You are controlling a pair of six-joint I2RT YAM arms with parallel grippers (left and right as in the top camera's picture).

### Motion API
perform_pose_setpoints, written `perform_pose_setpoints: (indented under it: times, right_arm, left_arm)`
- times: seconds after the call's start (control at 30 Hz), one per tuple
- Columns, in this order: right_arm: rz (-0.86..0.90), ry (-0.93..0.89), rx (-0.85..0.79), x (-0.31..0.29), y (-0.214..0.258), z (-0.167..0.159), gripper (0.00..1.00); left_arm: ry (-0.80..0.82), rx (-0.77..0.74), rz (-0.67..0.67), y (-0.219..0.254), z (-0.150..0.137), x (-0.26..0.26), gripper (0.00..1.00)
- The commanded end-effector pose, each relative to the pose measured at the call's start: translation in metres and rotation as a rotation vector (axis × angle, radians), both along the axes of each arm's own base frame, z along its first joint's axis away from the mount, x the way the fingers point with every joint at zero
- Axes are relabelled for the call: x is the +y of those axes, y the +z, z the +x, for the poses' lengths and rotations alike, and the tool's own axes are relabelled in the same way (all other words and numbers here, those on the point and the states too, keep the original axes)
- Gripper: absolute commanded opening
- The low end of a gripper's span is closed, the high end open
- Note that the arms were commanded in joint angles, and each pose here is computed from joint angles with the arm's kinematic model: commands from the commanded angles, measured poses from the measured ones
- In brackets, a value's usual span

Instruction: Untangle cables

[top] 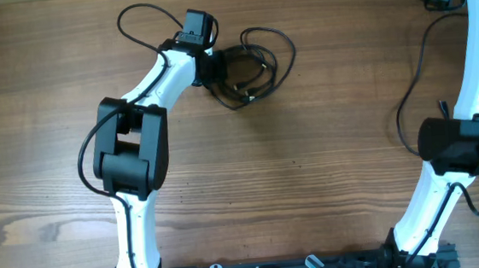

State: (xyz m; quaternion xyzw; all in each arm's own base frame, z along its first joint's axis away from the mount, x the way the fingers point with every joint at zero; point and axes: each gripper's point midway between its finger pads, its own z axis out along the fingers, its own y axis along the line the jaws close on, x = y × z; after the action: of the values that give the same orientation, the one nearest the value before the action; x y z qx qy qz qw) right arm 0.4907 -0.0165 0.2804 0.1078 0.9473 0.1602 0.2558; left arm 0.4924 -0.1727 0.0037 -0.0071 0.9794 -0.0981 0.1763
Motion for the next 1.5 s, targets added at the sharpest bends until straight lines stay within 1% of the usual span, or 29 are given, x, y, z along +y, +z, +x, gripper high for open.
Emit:
perform_pose_setpoints:
  times: [0.0, 0.1, 0.2, 0.27, 0.4, 0.47, 0.73, 0.83, 0.93, 1.0, 1.1, 1.27, 1.47]
  right_arm:
    - [-0.025, 0.004, -0.004, -0.001, -0.002, 0.002, 1.00]
    - [-0.024, 0.004, -0.003, -0.001, -0.002, 0.002, 0.99]
    - [-0.023, 0.005, 0.003, -0.001, -0.002, 0.001, 1.00]
    - [-0.023, 0.005, 0.009, -0.001, -0.003, 0.000, 1.00]
    - [-0.021, 0.004, 0.014, -0.001, -0.004, -0.001, 0.99]
    - [-0.020, 0.003, 0.017, -0.001, -0.004, -0.002, 0.99]
    - [-0.020, 0.003, 0.021, -0.001, -0.005, -0.003, 0.99]
    - [-0.020, 0.003, 0.021, -0.001, -0.005, -0.003, 1.00]
    - [-0.020, 0.004, 0.021, -0.001, -0.005, -0.003, 0.99]
    - [-0.020, 0.004, 0.021, 0.000, -0.005, -0.003, 1.00]
    - [-0.020, 0.003, 0.020, -0.001, -0.004, -0.003, 1.00]
    - [-0.020, 0.003, 0.020, -0.001, -0.004, -0.003, 1.00]
    - [0.003, 0.041, 0.016, 0.014, -0.003, -0.003, 0.99]
  left_arm:
    - [-0.038, 0.079, -0.005, -0.021, -0.021, -0.010, 0.29]
    - [-0.058, 0.099, 0.005, -0.023, -0.029, -0.017, 0.29]
    - [-0.056, 0.120, 0.053, -0.026, -0.037, -0.014, 0.29]
    - [-0.052, 0.132, 0.080, -0.028, -0.041, -0.010, 0.25]
    - [-0.052, 0.144, 0.084, -0.028, -0.044, -0.009, 0.08]
    - [-0.052, 0.143, 0.083, -0.028, -0.043, -0.009, 0.04]
    - [-0.048, 0.131, 0.085, -0.027, -0.040, -0.008, 0.04]
    - [-0.044, 0.103, 0.084, -0.015, -0.034, -0.009, 0.04]
    - [-0.042, 0.048, 0.064, 0.026, -0.024, -0.012, 0.04]
    - [-0.036, -0.013, 0.039, 0.069, -0.019, -0.014, 0.04]
    - [-0.020, -0.095, -0.002, 0.127, -0.019, -0.016, 0.04]
    - [-0.008, -0.253, -0.113, 0.228, -0.038, -0.016, 0.04]
    - [-0.005, -0.461, -0.196, 0.320, -0.060, -0.007, 0.04]
